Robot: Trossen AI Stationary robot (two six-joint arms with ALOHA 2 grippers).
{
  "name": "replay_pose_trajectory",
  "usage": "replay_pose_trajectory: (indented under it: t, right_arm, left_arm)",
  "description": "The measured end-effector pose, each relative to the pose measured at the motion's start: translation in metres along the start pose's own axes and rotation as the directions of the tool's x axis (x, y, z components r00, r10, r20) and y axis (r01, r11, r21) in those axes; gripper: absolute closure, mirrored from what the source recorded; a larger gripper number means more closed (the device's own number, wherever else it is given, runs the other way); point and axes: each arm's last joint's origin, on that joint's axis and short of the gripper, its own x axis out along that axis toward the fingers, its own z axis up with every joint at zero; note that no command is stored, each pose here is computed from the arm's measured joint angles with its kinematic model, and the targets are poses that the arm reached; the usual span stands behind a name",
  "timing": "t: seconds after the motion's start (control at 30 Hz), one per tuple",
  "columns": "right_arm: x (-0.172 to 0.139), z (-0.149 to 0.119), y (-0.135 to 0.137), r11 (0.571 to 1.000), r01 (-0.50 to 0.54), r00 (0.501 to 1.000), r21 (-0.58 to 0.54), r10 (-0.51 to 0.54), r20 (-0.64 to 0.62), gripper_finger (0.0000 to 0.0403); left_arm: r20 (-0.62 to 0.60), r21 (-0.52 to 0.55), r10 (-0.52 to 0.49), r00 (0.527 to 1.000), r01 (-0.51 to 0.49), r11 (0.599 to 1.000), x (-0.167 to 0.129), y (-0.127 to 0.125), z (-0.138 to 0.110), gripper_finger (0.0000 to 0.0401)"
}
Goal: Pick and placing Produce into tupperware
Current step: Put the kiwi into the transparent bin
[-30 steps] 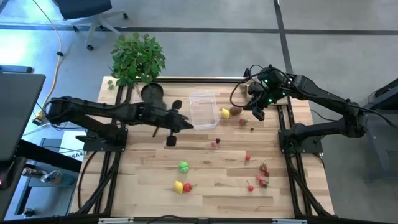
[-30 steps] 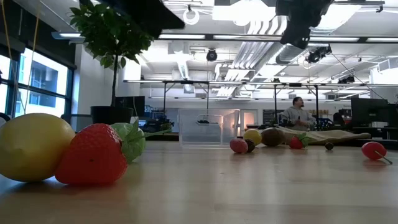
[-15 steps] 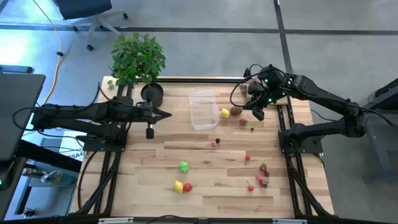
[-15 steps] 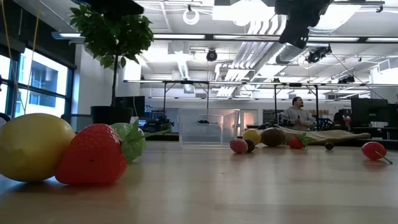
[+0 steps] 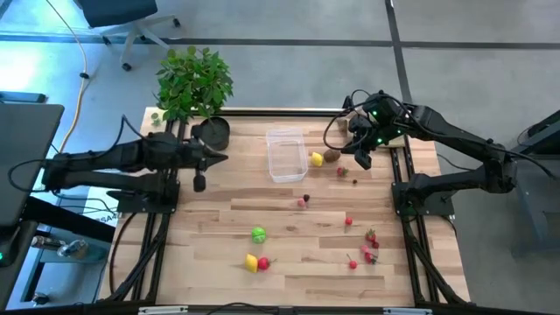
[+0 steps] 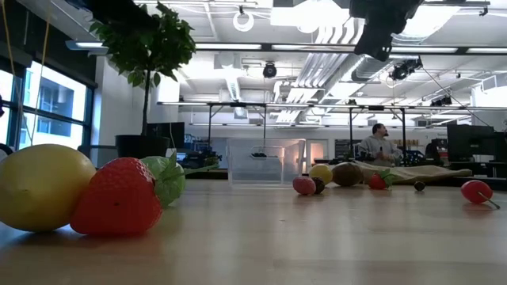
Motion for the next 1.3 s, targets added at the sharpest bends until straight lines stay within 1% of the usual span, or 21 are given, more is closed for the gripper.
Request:
replay_pose_trajectory:
  t: [0.3, 0.5, 1.13, 1.3]
  right_arm:
    - [0.0000, -0.0011, 0.0000, 1.000, -0.001, 1.000, 0.011, 0.001, -0.011, 0.0402]
    - [0.0001, -0.0001, -0.0001, 1.000, 0.000, 1.000, 0.005, 0.000, 0.000, 0.0402]
    - [0.0001, 0.0003, 0.0000, 1.000, 0.000, 1.000, 0.003, 0.000, 0.003, 0.0402]
    - [0.0001, 0.0003, -0.0001, 1.000, 0.000, 1.000, 0.003, 0.000, 0.003, 0.0402]
  left_arm:
    - [0.033, -0.006, -0.037, 0.999, 0.038, 0.999, -0.0115, 0.0086, -0.0019, 0.0401]
    - [0.019, -0.029, -0.084, 0.996, 0.084, 0.996, -0.0113, 0.0098, -0.0043, 0.0401]
    - [-0.010, -0.047, -0.090, 0.996, 0.090, 0.995, -0.0113, 0.0096, -0.0072, 0.0401]
    - [-0.008, -0.068, -0.101, 0.995, 0.100, 0.993, -0.0113, 0.0093, -0.0071, 0.0400]
